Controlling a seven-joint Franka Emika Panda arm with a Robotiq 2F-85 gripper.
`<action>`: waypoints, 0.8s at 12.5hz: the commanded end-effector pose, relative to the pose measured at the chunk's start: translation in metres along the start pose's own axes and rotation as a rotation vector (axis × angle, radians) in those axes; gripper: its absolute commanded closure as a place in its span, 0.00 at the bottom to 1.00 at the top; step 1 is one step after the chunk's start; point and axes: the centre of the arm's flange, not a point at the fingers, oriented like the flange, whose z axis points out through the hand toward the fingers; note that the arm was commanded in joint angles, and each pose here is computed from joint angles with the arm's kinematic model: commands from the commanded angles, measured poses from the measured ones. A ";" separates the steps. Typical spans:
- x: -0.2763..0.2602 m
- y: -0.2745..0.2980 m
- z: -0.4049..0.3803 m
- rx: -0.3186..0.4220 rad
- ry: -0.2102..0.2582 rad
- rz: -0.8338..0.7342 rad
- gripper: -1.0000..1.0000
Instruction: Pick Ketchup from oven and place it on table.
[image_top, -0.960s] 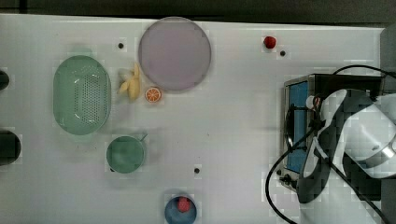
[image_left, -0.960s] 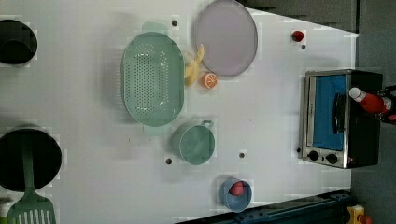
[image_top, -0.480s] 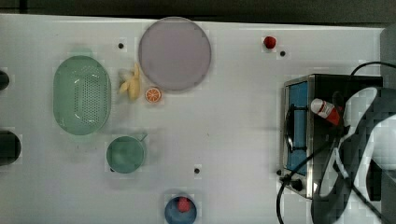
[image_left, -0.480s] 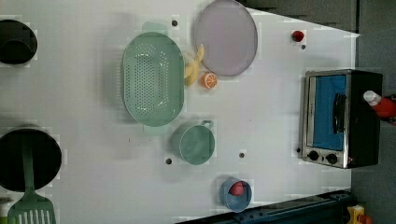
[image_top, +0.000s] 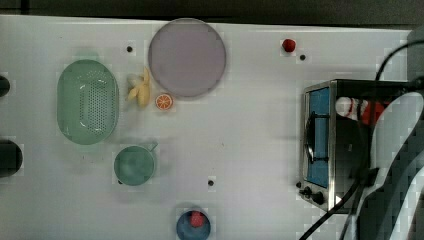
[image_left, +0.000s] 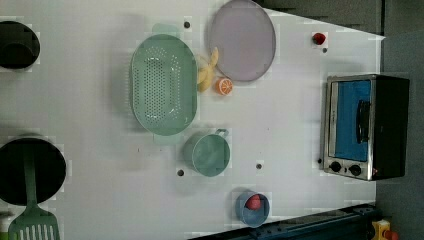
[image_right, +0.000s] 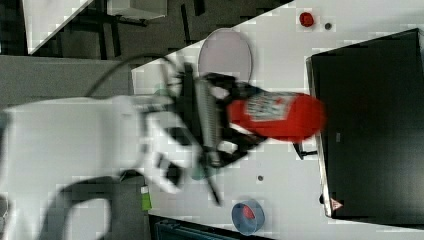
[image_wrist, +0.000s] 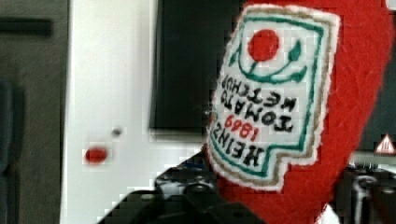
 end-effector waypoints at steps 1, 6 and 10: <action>-0.138 -0.051 -0.029 -0.027 -0.086 -0.269 0.36; -0.251 -0.067 -0.025 -0.056 -0.137 -0.463 0.36; -0.295 -0.055 0.051 -0.169 -0.181 -0.467 0.36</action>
